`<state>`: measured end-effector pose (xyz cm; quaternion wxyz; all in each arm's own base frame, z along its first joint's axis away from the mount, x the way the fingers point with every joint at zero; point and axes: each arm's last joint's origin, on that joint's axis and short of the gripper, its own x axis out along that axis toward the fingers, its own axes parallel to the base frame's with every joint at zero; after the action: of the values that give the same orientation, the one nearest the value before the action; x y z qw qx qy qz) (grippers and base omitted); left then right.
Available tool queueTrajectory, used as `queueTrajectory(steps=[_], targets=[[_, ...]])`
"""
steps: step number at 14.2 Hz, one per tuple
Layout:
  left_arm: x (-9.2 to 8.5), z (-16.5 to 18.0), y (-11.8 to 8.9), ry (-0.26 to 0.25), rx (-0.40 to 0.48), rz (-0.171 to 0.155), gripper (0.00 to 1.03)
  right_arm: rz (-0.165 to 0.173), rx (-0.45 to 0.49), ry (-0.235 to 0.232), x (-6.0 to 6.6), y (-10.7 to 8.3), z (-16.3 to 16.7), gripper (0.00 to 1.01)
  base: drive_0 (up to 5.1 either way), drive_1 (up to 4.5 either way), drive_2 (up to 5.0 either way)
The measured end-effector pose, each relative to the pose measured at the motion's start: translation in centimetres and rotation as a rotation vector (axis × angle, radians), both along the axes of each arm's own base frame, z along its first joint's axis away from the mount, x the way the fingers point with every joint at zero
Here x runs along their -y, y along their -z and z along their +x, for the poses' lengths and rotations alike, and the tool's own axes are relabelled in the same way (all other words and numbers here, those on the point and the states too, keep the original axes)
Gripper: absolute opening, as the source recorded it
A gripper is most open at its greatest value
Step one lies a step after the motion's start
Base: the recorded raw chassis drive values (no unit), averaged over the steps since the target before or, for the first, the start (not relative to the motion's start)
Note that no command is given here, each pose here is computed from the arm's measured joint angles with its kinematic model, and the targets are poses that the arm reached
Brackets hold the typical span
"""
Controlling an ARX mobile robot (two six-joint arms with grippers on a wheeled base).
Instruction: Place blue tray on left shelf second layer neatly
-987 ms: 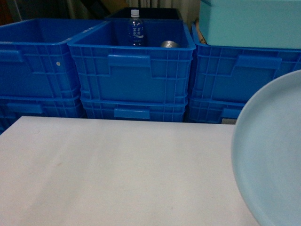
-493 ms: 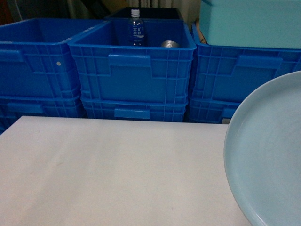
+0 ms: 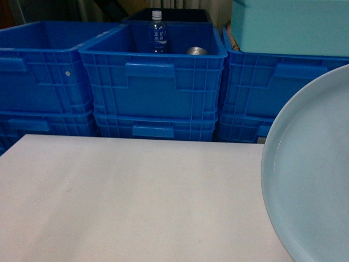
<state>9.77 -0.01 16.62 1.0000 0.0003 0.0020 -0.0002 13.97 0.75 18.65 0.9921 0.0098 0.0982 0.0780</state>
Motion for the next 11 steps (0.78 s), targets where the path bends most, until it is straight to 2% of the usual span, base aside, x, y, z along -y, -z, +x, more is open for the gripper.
queueTrajectory(steps=[8,11], targets=[[0.0,0.0,0.0,0.0,0.0,0.0,0.98,-0.003,0.002,-0.001,0.0,-0.02,-0.01,0.02,0.0,0.0,0.0],[-0.02,0.0,0.0,-0.003,0.0,0.0,0.98,-0.002,0.0,-0.001,0.0,0.0,0.0,0.02,-1.1,-1.13,-1.1]])
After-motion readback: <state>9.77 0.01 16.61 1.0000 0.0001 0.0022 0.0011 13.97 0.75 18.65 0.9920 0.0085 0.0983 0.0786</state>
